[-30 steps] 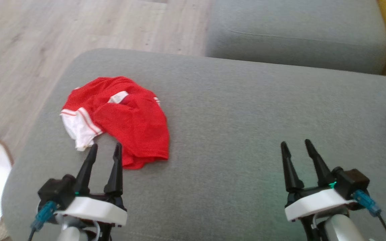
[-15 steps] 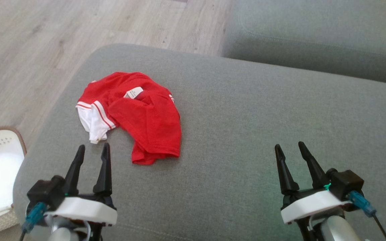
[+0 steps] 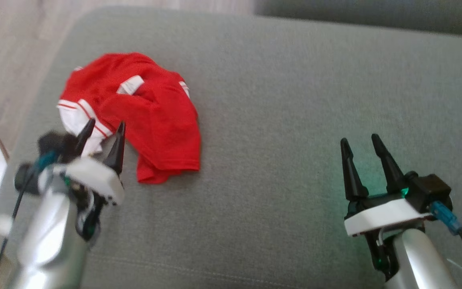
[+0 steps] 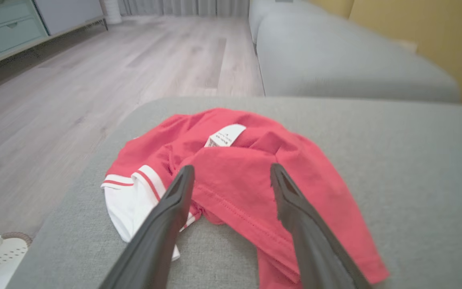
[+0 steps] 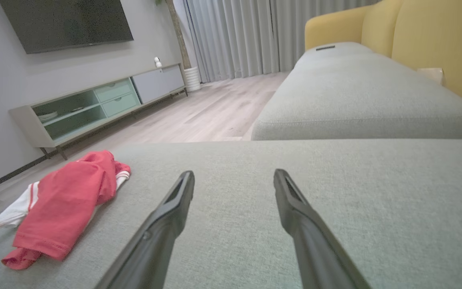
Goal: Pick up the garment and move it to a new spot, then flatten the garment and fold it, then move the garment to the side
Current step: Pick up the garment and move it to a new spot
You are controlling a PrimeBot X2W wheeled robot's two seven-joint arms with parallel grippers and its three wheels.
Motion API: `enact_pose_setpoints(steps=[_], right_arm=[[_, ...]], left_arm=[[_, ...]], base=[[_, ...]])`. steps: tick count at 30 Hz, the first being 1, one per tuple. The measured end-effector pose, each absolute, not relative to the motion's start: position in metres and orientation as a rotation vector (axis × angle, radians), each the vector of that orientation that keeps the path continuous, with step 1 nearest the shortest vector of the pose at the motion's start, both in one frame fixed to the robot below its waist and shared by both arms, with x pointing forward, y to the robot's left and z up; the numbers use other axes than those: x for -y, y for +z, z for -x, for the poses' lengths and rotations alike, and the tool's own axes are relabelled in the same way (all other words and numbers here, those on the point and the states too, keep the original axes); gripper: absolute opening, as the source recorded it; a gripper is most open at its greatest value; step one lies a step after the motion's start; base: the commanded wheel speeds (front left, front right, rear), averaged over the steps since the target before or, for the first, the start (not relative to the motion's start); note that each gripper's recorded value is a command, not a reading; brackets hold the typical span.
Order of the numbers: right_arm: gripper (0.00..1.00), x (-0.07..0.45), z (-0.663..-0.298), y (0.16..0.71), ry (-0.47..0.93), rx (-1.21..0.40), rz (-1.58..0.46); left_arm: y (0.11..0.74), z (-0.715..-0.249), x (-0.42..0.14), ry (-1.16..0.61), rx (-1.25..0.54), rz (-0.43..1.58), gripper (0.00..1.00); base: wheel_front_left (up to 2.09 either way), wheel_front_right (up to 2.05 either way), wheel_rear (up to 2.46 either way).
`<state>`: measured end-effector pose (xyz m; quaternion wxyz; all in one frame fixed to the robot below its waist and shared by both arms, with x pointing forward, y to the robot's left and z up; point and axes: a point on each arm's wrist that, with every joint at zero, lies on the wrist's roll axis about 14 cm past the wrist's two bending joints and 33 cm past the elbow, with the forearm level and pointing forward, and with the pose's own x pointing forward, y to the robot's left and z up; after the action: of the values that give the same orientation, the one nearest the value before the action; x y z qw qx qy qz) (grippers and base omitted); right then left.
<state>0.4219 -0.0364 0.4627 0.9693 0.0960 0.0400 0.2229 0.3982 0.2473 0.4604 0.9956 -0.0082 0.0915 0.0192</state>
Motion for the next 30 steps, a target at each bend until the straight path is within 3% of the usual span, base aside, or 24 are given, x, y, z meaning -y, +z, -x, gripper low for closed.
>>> enact_pose_setpoints(steps=[3,13,14,15,16,20,30], right_arm=[[1.00,0.044,-0.428,0.451,0.426,-0.106,-0.198],[1.00,0.076,-0.443,0.432,0.334,-0.135,-0.184],[1.00,0.078,-0.444,0.431,0.326,-0.138,-0.184],[1.00,0.081,-0.443,0.429,0.320,-0.141,-0.183],[1.00,0.082,-0.443,0.428,0.316,-0.143,-0.182],[1.00,0.085,-0.442,0.430,0.308,-0.140,-0.180],[1.00,0.089,-0.434,0.454,0.303,-0.083,-0.169]], left_arm=[[0.437,-0.416,-0.245,-0.042,-0.323,-0.108,1.00],[0.368,-0.432,-0.245,-0.129,-0.647,-0.163,1.00],[0.364,-0.433,-0.243,-0.138,-0.664,-0.158,0.53],[0.362,-0.433,-0.241,-0.149,-0.672,-0.156,0.20],[0.361,-0.434,-0.239,-0.155,-0.676,-0.152,0.00],[0.370,-0.440,-0.238,-0.173,-0.605,-0.147,0.00],[0.458,-0.466,-0.222,-0.218,-0.224,-0.154,0.00]], base=[[0.00,0.00,0.00],[0.00,0.00,0.00],[0.00,0.00,0.00],[0.00,0.00,0.00],[0.00,0.00,0.00],[0.00,0.00,0.00],[0.00,0.00,0.00]])
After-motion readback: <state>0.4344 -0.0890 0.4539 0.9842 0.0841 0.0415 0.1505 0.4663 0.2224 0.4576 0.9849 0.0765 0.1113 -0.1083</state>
